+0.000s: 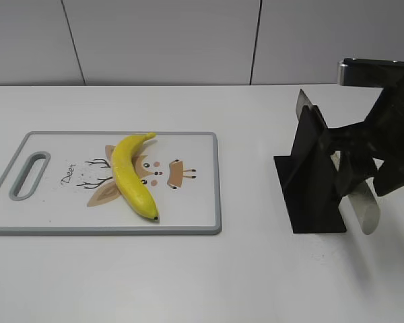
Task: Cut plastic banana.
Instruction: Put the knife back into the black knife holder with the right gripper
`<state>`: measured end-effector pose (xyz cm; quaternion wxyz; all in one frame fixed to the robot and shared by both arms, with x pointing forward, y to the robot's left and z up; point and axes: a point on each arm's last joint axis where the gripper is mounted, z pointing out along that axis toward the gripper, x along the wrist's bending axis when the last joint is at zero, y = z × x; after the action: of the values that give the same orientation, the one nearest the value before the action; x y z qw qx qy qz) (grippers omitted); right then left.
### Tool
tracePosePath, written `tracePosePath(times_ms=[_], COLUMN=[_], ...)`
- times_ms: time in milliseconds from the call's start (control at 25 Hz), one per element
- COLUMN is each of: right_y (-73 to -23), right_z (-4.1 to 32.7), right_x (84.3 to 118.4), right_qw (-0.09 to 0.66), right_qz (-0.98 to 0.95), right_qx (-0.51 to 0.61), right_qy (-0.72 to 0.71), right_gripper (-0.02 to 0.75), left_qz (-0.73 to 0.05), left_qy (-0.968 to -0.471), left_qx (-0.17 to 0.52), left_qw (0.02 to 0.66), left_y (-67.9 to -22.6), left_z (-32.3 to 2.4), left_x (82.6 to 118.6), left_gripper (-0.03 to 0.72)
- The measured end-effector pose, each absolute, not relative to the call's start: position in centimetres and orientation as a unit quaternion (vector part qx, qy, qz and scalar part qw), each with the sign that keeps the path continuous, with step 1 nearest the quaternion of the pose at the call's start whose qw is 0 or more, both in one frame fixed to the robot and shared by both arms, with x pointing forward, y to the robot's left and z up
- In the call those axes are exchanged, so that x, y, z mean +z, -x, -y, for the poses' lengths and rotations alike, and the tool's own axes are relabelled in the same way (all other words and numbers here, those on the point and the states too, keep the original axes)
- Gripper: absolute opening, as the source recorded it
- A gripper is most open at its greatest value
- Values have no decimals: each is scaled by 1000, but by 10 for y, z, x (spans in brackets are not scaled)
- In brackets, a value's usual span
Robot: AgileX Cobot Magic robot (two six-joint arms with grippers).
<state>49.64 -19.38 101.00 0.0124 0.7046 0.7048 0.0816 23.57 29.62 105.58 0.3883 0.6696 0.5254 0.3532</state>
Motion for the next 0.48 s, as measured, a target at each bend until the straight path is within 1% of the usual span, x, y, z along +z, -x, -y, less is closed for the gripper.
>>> tracePosePath(times_ms=[80, 160, 320, 480], right_y=[-496, -497, -496, -480], right_z=[194, 194, 194, 199], right_x=[1010, 1010, 1018, 1043], right_qw=[12, 13, 17, 27], right_qz=[-706, -707, -718, -753], right_qx=[82, 83, 90, 106], right_qy=[-703, -702, -690, -649], right_gripper=[545, 576, 584, 584], left_qz=[-525, -525, -525, -525], left_qy=[-670, -670, -670, -670], left_qx=[353, 353, 353, 353], left_qw=[388, 388, 388, 388], left_y=[-236, -236, -236, -236], left_z=[-296, -296, -296, -296], left_x=[1056, 1056, 1056, 1056], left_gripper=[548, 548, 548, 548])
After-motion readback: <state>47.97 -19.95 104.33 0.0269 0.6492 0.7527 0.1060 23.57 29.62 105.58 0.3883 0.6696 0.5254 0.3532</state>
